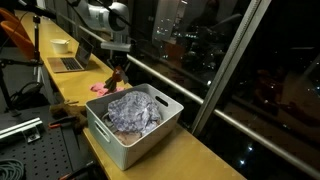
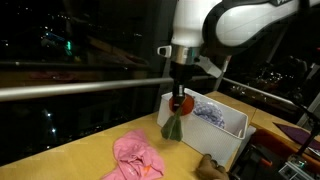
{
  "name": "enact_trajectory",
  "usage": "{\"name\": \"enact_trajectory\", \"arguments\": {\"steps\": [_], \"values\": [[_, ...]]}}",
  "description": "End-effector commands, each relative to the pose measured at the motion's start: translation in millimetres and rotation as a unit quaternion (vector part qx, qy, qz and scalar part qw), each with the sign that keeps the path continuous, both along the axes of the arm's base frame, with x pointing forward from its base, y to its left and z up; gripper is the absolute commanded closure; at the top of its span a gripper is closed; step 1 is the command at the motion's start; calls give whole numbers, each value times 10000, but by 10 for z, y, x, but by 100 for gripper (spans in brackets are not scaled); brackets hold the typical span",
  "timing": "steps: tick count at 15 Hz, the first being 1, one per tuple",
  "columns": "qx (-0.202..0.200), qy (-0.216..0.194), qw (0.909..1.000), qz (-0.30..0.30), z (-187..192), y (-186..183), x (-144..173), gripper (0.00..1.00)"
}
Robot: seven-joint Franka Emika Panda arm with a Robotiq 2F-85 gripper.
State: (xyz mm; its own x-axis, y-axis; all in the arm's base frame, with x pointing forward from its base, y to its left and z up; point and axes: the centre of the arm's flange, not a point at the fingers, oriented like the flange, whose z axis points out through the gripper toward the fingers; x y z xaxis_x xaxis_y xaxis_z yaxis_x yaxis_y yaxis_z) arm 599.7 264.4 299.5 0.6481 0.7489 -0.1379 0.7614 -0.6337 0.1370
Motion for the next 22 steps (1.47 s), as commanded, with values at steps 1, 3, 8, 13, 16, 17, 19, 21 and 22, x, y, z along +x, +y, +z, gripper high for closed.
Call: {"name": "enact_trajectory", "arguments": {"steps": [1, 3, 8, 13, 16, 17, 19, 21, 22], "values": [[-247, -299, 9981, -472, 623, -739, -205, 97], [-200, -413, 9962, -735, 848, -1209, -217, 97], [-151, -379, 9931, -1097, 937, -2348, -88, 97], [-161, -172, 9931, -1149, 824, -2587, -58, 64], [-154, -110, 9933, -1138, 704, -2600, -2, 49], [-151, -102, 9935, -1121, 682, -2568, -19, 43], [-155, -160, 9950, -977, 684, -2393, -93, 28], [-225, -188, 9965, -787, 679, -2088, -150, 14], [-246, -196, 9971, -695, 655, -1953, -162, 7]]}}
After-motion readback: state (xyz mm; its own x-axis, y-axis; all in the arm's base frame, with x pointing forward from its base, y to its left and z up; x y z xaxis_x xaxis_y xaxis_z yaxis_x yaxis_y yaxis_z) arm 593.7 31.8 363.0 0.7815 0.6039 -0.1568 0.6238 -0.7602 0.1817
